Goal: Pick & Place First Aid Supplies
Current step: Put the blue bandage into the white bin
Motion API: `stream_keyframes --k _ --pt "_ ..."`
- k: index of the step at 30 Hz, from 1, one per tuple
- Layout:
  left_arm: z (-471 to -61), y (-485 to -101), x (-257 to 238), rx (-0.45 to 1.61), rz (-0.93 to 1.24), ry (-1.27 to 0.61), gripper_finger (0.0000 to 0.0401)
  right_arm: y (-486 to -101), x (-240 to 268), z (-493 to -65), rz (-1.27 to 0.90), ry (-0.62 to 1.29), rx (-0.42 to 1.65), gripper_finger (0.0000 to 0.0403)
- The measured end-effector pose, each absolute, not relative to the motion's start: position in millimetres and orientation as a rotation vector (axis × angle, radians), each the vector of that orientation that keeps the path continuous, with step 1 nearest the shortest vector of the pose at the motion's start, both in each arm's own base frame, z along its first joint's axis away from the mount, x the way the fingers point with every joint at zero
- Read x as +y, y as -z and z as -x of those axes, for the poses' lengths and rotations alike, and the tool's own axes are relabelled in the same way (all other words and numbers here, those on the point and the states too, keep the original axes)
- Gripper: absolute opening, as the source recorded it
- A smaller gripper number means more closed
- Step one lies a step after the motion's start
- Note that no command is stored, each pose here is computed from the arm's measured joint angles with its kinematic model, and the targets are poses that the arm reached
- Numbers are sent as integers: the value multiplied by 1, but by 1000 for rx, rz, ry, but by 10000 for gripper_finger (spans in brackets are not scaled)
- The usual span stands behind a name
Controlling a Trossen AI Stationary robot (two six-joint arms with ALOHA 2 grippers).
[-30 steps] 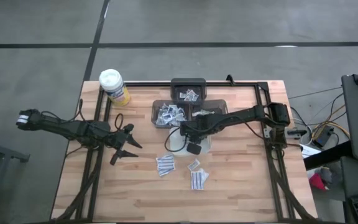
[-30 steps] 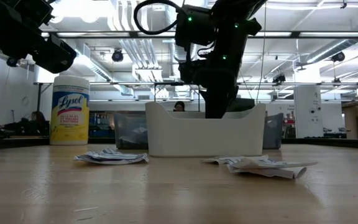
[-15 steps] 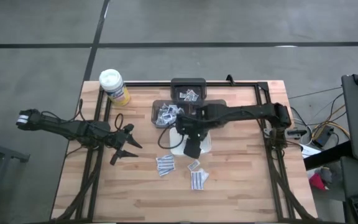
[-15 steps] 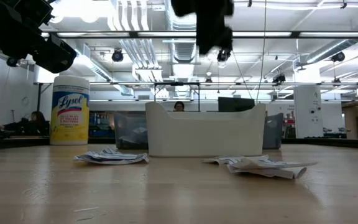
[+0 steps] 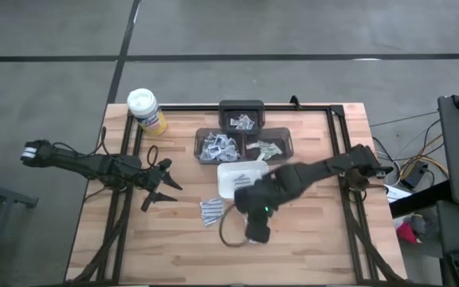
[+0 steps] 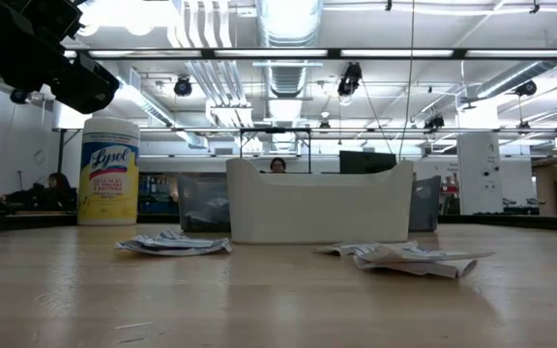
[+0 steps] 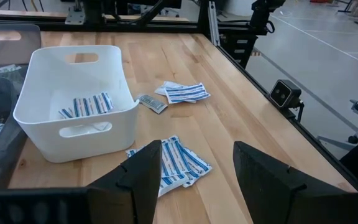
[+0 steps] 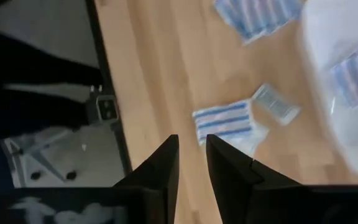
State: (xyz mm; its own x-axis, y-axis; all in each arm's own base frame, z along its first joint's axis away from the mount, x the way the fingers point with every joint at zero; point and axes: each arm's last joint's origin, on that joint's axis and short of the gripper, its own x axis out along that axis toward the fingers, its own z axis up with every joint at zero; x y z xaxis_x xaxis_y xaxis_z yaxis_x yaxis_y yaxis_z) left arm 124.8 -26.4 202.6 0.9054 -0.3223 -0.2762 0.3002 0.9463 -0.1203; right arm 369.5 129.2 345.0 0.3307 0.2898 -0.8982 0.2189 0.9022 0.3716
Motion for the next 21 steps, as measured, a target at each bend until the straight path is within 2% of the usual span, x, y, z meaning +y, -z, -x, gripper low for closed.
stream_keyframes --k 9,21 --pt "-125 -203 -26 298 76 322 197 -308 180 -356 -367 -140 1305 86" --pt "-125 -202 -26 302 77 321 197 -236 195 -370 -315 -153 1347 81"
